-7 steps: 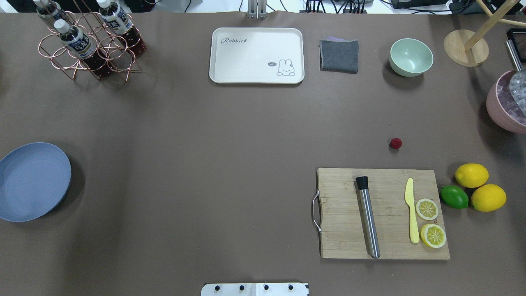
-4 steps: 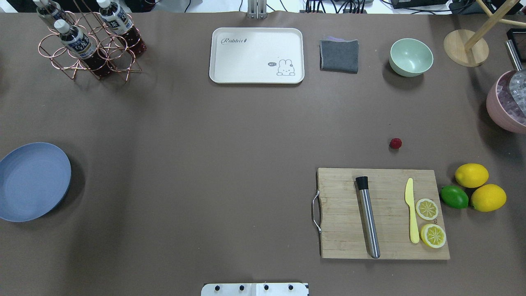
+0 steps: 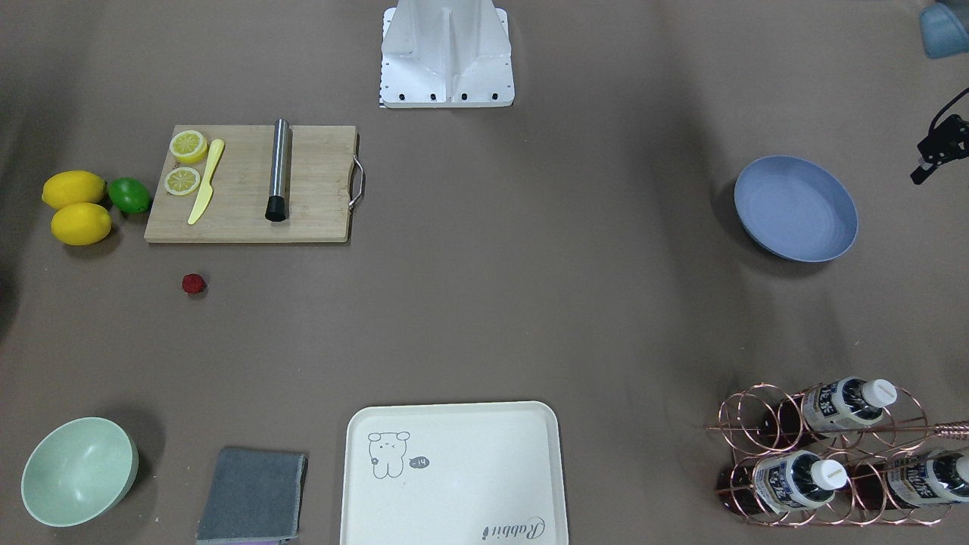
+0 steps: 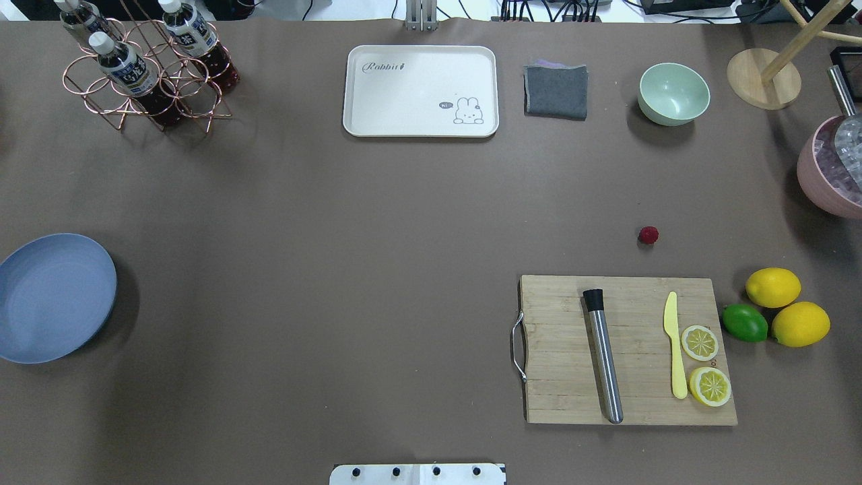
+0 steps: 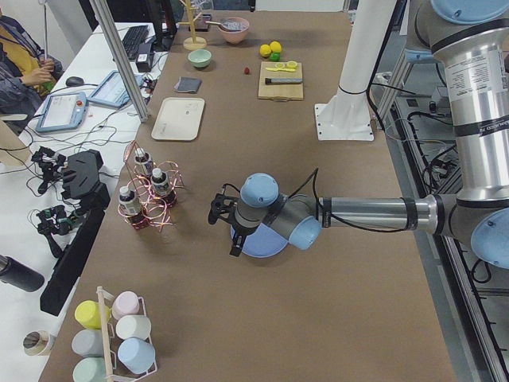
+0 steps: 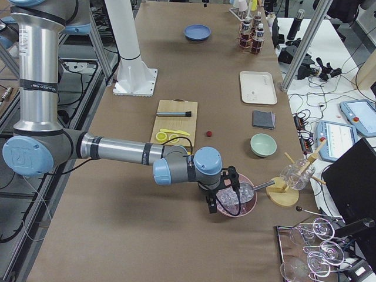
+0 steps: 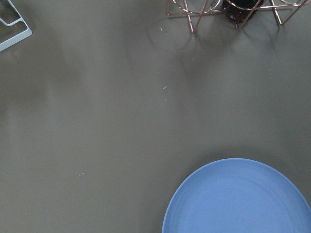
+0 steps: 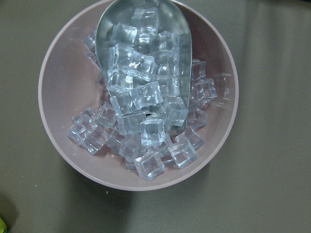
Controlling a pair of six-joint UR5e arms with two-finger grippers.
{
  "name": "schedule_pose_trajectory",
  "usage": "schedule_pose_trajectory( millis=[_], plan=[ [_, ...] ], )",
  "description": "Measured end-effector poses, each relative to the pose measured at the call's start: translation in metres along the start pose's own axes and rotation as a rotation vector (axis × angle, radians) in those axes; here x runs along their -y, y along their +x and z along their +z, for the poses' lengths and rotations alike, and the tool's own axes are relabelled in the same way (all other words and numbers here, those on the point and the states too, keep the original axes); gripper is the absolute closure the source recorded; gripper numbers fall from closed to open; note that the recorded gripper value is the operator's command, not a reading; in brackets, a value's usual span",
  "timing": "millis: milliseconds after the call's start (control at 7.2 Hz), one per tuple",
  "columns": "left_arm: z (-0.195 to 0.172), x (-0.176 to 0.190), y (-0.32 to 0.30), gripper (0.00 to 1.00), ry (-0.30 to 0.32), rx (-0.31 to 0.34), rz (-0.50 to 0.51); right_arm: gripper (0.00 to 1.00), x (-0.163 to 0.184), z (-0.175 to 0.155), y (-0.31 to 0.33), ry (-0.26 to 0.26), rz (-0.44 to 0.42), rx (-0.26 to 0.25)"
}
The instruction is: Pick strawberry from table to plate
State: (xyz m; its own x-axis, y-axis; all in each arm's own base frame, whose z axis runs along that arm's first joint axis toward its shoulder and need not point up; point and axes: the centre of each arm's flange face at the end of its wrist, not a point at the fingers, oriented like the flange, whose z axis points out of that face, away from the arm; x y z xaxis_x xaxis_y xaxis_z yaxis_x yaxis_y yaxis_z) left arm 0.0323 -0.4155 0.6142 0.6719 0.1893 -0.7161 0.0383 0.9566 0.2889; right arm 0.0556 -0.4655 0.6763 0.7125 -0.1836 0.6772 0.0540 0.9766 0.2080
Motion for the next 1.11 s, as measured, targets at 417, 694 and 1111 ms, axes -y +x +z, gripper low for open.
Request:
schedule_pose_trajectory(
  millis=[417, 694, 1111],
  plan=[
    [0.061, -0.014, -0.012, 0.08, -0.052, 0.039, -0.034, 0.0, -0.002, -0.001, -0.001, 0.002, 0.0, 0.002],
    [0.086, -0.023, -0.007, 0.16, -0.069, 0.01, -0.076, 0.0, -0.002, -0.002, -0.003, 0.003, -0.003, 0.002],
    [0.114, -0.04, 0.007, 0.25, -0.082, -0.04, -0.07, 0.0, 0.0, -0.003, -0.004, 0.007, -0.018, 0.001]
  ],
)
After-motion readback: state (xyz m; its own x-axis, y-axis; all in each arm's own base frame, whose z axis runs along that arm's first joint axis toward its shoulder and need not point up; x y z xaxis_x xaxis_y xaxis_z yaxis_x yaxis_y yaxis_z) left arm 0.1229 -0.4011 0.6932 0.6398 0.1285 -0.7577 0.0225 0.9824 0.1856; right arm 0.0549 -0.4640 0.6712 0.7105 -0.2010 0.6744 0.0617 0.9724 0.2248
